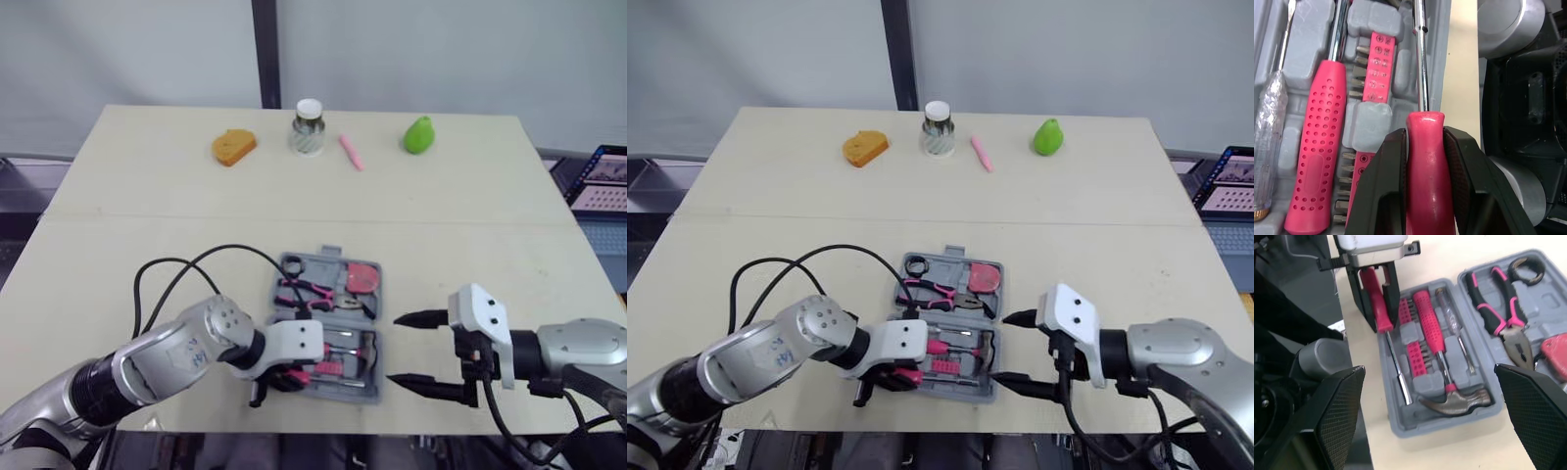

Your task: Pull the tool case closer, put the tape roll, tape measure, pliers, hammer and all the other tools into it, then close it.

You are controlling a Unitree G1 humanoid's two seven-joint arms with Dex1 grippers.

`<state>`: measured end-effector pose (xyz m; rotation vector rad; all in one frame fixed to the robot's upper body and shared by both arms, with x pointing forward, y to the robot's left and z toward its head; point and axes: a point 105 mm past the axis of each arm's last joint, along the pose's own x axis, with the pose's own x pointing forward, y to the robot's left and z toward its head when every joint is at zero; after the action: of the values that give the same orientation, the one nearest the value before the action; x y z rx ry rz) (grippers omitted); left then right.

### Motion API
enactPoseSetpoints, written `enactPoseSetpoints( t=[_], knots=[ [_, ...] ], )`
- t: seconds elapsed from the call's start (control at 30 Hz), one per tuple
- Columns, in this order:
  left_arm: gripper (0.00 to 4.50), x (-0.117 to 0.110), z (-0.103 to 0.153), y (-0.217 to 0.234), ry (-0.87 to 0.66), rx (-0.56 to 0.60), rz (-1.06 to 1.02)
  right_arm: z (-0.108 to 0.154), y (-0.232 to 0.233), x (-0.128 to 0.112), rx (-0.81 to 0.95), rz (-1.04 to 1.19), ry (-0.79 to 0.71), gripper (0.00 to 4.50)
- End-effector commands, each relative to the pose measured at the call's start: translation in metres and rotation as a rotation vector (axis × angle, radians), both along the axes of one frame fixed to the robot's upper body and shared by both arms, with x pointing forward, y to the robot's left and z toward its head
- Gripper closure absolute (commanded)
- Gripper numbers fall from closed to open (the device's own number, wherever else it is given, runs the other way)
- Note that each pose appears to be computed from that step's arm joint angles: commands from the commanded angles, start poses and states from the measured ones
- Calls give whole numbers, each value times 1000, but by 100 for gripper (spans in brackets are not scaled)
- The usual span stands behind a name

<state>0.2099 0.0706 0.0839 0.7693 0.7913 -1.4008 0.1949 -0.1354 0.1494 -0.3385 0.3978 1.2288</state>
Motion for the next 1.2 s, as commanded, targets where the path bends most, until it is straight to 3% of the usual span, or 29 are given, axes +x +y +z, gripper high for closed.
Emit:
enactPoseSetpoints(
  t=[0.03,1.2],
  knots=[
    [387,-1,6,-7,-33,-6,-21,6,0,-5,-23,36,-29,0],
    [387,-4,1,-21,-32,5,-67,2,-7,-10,-42,15,-20,0]
  ],
)
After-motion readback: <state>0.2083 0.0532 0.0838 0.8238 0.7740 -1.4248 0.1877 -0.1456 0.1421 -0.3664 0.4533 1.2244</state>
